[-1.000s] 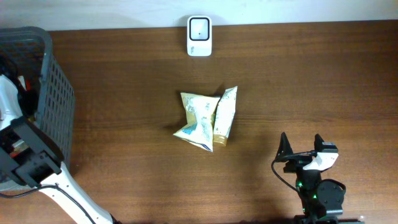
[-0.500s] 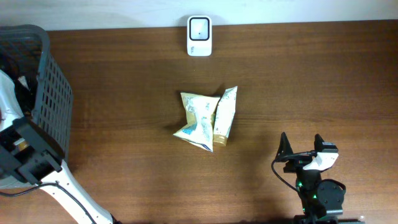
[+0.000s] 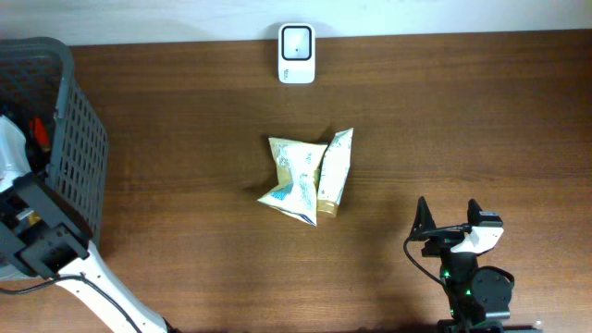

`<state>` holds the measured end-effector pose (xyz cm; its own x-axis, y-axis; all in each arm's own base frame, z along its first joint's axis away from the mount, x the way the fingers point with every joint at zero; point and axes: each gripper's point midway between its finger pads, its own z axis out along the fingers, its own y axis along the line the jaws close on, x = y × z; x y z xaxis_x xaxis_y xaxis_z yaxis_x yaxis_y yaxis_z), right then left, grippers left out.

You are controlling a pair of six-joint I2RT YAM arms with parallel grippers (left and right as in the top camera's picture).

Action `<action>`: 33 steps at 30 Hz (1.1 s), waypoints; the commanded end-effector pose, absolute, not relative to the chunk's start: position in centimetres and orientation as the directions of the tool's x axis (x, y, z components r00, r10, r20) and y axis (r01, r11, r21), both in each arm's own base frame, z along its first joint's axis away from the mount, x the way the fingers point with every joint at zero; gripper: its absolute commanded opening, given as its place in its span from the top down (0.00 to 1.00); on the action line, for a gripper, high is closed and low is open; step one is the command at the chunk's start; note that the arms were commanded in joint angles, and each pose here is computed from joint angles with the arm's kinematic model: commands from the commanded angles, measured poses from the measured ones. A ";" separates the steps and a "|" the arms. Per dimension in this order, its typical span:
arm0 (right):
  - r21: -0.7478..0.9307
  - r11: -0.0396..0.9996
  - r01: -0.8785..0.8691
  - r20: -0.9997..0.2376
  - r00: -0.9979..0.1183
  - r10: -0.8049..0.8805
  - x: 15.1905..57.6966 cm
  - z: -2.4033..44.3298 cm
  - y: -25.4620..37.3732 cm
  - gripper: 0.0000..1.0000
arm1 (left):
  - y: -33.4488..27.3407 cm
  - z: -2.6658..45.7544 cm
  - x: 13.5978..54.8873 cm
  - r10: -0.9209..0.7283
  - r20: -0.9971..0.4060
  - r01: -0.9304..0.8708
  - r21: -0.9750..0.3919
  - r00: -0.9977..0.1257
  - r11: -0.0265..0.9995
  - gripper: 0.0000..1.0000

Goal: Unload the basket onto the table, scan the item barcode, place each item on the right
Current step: 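Lift the orange spaghetti pack from the basket and place it left of the bag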

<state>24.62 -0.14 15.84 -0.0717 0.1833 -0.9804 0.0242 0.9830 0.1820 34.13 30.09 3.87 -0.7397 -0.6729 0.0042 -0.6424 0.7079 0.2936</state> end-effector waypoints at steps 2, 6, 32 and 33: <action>0.188 0.982 0.034 -0.979 -0.077 0.190 24.6 15.5 -0.3 0.01 | 29.1 1.4 32.6 -0.685 0.088 -0.640 0.287 -0.724 0.713 0.84; 0.188 0.982 0.034 -0.979 -0.077 0.190 24.6 15.5 -0.3 0.01 | 29.1 2.7 32.7 -0.685 0.088 -0.640 0.286 -0.724 0.713 1.00; 0.188 0.982 0.034 -0.979 -0.077 0.190 24.6 15.5 -0.3 0.01 | -2.0 46.1 26.5 0.053 -0.806 0.314 -0.168 -0.589 0.934 1.00; 0.188 0.982 0.034 -0.979 -0.077 0.190 24.6 15.5 -0.3 0.01 | -2.0 44.9 27.1 0.063 -0.783 0.310 -0.170 -0.619 0.935 1.00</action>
<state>24.61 -0.14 15.85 -0.0713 0.1830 -0.9805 0.0241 0.9831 0.1817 27.01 -0.96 46.37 -0.5941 0.0069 -0.8044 0.2740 0.9419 -0.1942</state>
